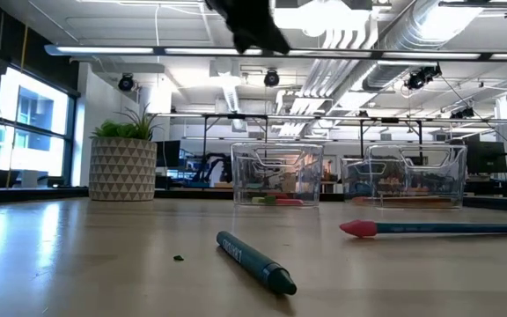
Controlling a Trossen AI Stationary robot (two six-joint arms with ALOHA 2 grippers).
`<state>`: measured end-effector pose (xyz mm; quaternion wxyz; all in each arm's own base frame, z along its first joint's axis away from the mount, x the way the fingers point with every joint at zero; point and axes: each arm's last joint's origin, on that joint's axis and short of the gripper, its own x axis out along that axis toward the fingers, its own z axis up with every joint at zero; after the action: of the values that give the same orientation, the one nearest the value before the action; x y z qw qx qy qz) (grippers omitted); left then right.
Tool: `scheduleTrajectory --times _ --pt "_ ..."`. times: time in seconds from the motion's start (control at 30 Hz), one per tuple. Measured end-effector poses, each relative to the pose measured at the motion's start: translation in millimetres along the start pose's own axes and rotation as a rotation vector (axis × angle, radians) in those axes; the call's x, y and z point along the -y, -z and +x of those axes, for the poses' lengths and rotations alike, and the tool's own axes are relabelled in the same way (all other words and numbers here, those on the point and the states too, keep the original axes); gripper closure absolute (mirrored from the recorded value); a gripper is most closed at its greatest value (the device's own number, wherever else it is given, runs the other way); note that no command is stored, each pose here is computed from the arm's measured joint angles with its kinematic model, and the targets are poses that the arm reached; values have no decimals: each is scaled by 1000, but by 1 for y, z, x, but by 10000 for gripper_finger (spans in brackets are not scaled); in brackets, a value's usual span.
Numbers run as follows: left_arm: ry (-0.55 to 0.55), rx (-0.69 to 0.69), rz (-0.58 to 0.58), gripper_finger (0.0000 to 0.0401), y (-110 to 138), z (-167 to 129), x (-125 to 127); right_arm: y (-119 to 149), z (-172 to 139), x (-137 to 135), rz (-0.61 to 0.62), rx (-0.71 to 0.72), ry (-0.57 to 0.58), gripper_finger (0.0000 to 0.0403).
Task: Sort crayons/erasers/pens/pencils in bins
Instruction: Put the blue pencil into the top right transparent bin
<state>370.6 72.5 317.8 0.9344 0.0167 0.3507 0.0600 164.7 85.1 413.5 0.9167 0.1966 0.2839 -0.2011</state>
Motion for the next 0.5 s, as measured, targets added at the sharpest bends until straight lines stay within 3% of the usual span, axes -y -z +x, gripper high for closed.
scheduleTrajectory --times 0.2,0.5 --pt "-88 -145 -80 401 12 -40 6 -2 22 -6 -100 -118 -10 300" --pt "-155 -303 -207 401 27 -61 35 2 55 -23 -291 -218 -16 298"
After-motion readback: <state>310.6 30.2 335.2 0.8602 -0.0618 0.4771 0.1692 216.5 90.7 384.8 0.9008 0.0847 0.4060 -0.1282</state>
